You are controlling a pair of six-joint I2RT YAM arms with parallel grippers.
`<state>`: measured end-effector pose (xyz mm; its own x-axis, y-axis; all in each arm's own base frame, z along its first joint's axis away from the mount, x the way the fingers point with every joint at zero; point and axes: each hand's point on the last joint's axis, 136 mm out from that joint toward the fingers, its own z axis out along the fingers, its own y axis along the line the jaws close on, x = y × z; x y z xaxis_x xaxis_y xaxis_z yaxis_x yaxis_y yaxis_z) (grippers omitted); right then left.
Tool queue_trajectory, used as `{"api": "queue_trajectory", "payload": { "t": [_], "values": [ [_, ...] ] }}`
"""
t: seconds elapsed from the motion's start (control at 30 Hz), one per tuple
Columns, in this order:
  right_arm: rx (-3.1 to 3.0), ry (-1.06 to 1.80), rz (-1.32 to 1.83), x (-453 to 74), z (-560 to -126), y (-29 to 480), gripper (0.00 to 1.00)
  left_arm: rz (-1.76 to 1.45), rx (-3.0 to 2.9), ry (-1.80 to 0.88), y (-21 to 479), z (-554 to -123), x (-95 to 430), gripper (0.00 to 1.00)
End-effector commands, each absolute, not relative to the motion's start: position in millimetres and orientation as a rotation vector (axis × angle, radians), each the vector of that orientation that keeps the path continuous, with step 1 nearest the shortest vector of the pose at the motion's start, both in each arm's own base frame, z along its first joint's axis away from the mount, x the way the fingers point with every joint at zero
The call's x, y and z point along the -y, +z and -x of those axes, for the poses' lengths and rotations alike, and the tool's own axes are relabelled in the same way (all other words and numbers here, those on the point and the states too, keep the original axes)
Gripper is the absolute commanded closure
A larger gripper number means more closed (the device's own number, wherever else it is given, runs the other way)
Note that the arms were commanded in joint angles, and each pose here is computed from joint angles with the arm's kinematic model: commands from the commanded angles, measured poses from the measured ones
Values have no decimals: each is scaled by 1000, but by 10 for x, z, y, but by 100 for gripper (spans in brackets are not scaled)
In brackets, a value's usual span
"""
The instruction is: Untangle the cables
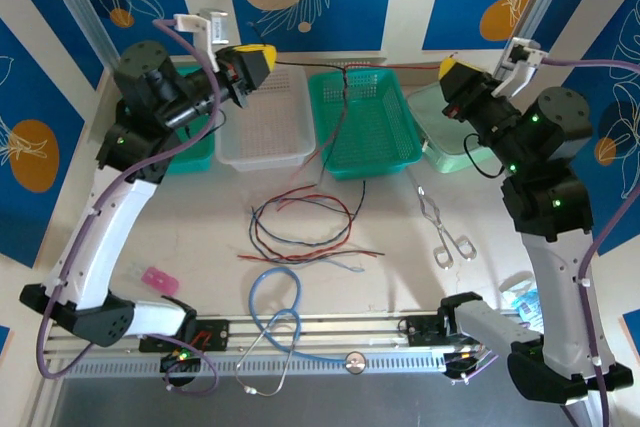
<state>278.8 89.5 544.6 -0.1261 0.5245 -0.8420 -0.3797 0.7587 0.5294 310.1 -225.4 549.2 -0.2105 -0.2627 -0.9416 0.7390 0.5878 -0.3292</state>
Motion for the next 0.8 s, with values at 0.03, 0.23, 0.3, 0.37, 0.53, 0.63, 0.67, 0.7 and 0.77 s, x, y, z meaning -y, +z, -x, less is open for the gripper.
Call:
{"api": "queue_trajectory", "payload": {
  "t": [0.03,0.23,0.3,0.37,0.53,0.63,0.67,0.7,0.77],
  "values": [
    [-1422,602,-256,-440,-2681,5659,100,-328,-1535,-789,5600,-3082,1798,100],
    [-1418,511,-339,-151,-2630,5635,100,-191,-1596,-629,5513,-3193,1328,100],
    [-1417,477,-369,-53,-2606,5623,100,-134,-1615,-572,5468,-3244,1152,100],
    [-1409,435,-400,60,-2582,5614,100,-73,-1630,-518,5417,-3302,964,100],
    [-1397,356,-471,285,-2540,5572,100,3,-1643,-437,5281,-3418,650,100],
    [-1387,299,-508,419,-2515,5548,100,65,-1637,-362,5177,-3457,427,100],
    [-1382,264,-509,467,-2494,5558,100,92,-1636,-338,5144,-3462,337,100],
    [-1378,225,-512,517,-2462,5573,100,113,-1638,-316,5107,-3465,260,100],
    [-1356,131,-528,640,-2362,5625,100,166,-1646,-279,5021,-3463,82,100]
  ]
}}
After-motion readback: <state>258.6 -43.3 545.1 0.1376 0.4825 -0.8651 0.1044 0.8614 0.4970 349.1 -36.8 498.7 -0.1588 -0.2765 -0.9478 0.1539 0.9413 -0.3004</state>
